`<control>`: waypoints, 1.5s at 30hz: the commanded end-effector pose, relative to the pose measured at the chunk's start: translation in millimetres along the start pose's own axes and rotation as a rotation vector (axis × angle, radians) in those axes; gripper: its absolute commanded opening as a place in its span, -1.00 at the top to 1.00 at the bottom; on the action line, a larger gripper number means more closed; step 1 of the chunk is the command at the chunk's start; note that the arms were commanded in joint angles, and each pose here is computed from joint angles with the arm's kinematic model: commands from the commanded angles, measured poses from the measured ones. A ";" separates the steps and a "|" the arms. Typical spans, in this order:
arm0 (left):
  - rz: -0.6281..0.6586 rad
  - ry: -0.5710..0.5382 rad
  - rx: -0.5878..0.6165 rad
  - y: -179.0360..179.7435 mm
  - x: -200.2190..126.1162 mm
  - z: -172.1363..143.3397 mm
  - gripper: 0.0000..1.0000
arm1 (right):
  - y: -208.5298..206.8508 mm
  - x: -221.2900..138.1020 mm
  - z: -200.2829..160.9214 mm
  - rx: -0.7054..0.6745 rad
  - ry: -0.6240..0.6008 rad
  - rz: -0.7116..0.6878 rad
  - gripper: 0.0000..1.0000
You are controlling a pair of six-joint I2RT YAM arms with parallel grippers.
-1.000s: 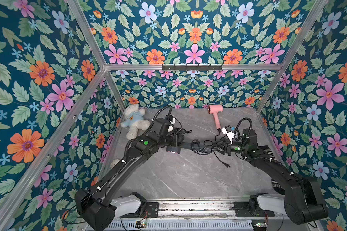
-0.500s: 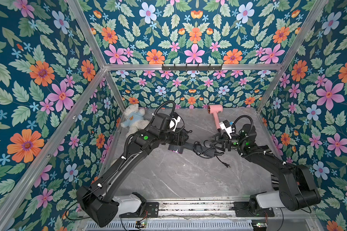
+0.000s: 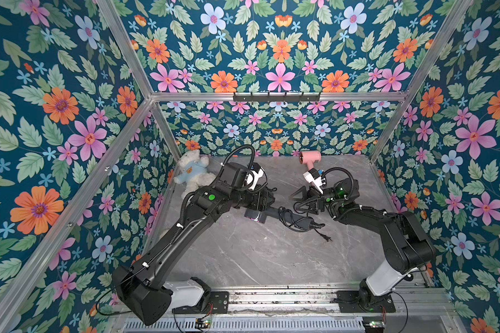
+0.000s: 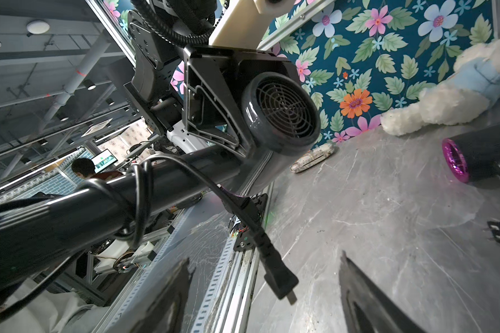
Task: Wrap the cord around the hair dryer
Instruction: Wrap the power cord around the hair dryer.
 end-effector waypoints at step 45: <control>0.009 -0.298 -0.232 16.9 -9.3 14.9 1.00 | -24.9 34.7 -19.5 0.074 -0.089 -0.017 1.00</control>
Point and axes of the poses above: each gripper's point midway between its finger pads, its own x axis out along the fingers, its own y axis along the line the jaws close on, z = x × y, the point moved 2 cm from there along -x, back along the fingers, and after that the axes turned 11 degrees about x, right-handed, at the moved point
